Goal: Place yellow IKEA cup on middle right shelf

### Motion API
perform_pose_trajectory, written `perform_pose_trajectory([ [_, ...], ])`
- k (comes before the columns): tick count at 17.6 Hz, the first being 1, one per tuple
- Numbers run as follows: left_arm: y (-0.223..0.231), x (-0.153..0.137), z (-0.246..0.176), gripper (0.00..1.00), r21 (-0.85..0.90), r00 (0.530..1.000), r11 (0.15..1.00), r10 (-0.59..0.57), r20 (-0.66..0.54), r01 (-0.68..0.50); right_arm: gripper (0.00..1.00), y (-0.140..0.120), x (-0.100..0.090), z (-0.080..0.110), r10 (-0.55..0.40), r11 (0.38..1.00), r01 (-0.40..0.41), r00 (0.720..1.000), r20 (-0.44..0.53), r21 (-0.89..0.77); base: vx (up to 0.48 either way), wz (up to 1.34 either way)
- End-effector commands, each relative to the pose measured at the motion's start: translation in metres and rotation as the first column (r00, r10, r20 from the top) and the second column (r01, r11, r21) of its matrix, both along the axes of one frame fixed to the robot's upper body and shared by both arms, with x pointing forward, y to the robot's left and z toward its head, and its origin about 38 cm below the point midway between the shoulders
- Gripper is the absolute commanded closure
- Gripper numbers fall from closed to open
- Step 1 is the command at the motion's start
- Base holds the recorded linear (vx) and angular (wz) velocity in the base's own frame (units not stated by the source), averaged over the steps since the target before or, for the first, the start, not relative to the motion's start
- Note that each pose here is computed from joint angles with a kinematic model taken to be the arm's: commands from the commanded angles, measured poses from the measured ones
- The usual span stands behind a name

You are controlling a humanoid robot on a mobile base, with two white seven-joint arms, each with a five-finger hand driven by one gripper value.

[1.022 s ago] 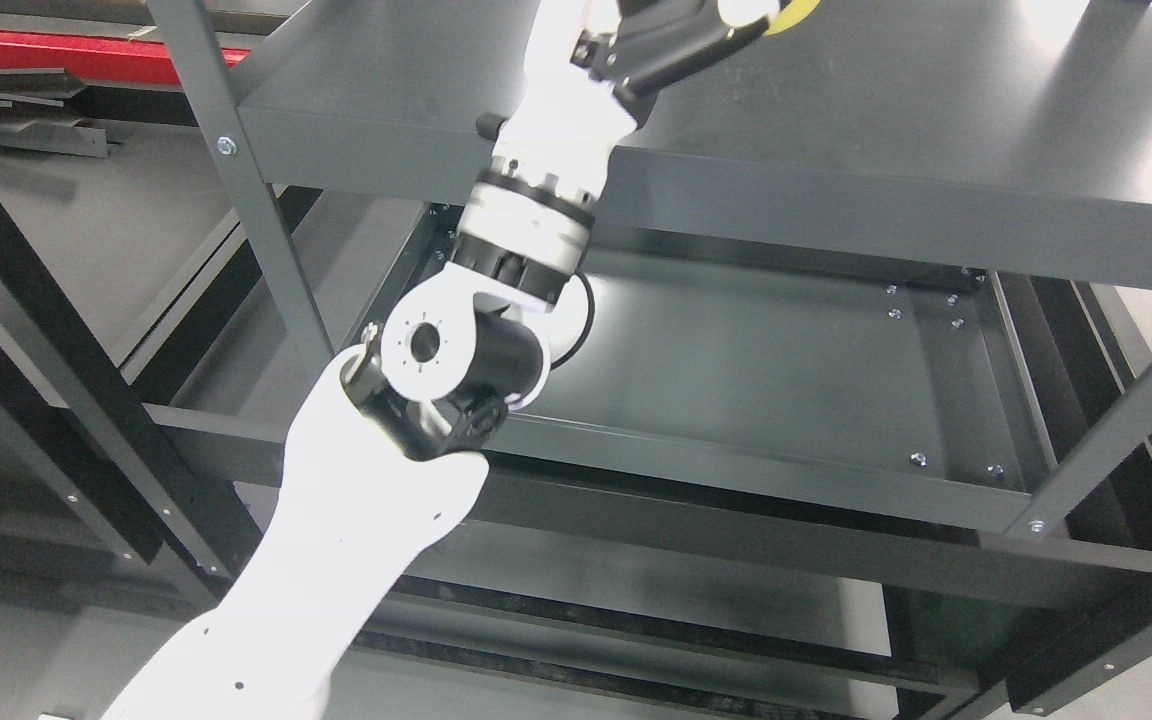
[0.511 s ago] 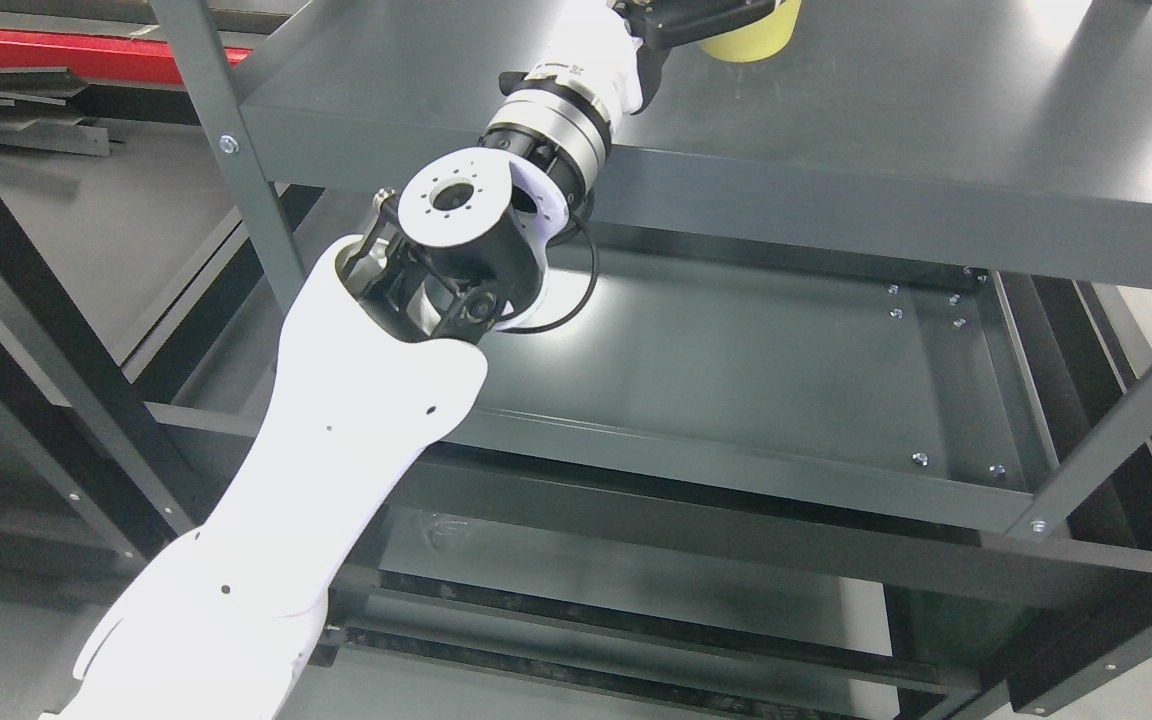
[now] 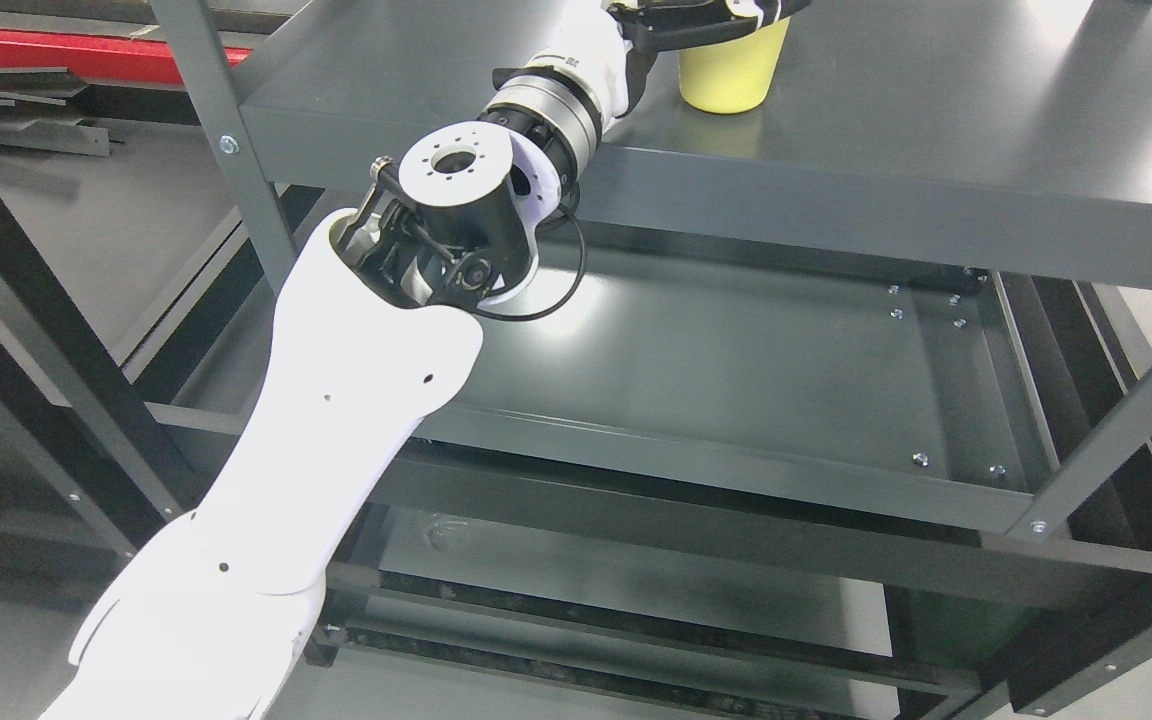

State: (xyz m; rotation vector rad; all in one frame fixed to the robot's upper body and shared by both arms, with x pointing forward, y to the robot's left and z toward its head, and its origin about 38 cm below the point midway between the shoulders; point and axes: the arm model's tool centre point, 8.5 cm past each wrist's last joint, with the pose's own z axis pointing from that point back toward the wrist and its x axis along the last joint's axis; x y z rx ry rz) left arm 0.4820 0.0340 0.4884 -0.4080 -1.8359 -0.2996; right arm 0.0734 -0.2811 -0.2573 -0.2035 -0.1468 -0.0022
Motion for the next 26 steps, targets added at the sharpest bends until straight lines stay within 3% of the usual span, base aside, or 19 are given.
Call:
perform_pose_trajectory([
  [1,0.016,-0.004,0.021,0.01,-0.099,0.995,0.995,-0.004,0.104,0.014,0.01,-0.01,-0.009,0.0,-0.008,1.0,0.008,1.0,-0.014,-0.012,0.0,0.0],
  [8,0.031,-0.032,0.053,0.01,-0.157,0.947,0.966,-0.157,0.281,0.207,0.01,-0.01,-0.009,0.0,-0.008,1.0,0.008,1.0,-0.014,-0.012,0.0,0.0],
  [11,0.036,-0.045,0.053,0.01,-0.112,0.892,0.933,-0.286,0.35,0.343,0.01,-0.01,-0.009,0.0,-0.008,1.0,0.008,1.0,-0.014,-0.012,0.0,0.0],
  [13,0.035,-0.054,0.048,0.01,-0.03,0.82,0.882,-0.425,0.383,0.471,0.01,-0.01,-0.009,0.0,-0.008,1.0,0.008,1.0,-0.014,-0.012,0.0,0.0],
  [16,0.035,-0.07,0.032,0.02,0.14,0.671,0.76,-0.632,0.388,0.635,0.01,-0.01,-0.009,0.0,-0.008,1.0,0.008,1.0,-0.014,-0.012,0.0,0.0],
  [19,0.027,-0.084,-0.002,0.02,0.266,0.516,0.594,-0.798,0.311,0.759,0.01,-0.01,-0.009,0.0,-0.008,1.0,0.008,1.0,-0.014,-0.012,0.0,0.0],
  [22,-0.004,-0.099,-0.079,0.02,0.296,0.364,0.385,-0.923,0.126,0.874,0.01,-0.01,-0.009,0.0,-0.008,1.0,0.008,1.0,-0.014,-0.012,0.0,0.0],
  [26,-0.032,-0.117,-0.163,0.02,0.209,0.299,0.284,-0.953,-0.044,0.936,0.01,-0.01,-0.009,0.0,-0.008,1.0,0.008,1.0,-0.014,-0.012,0.0,0.0],
])
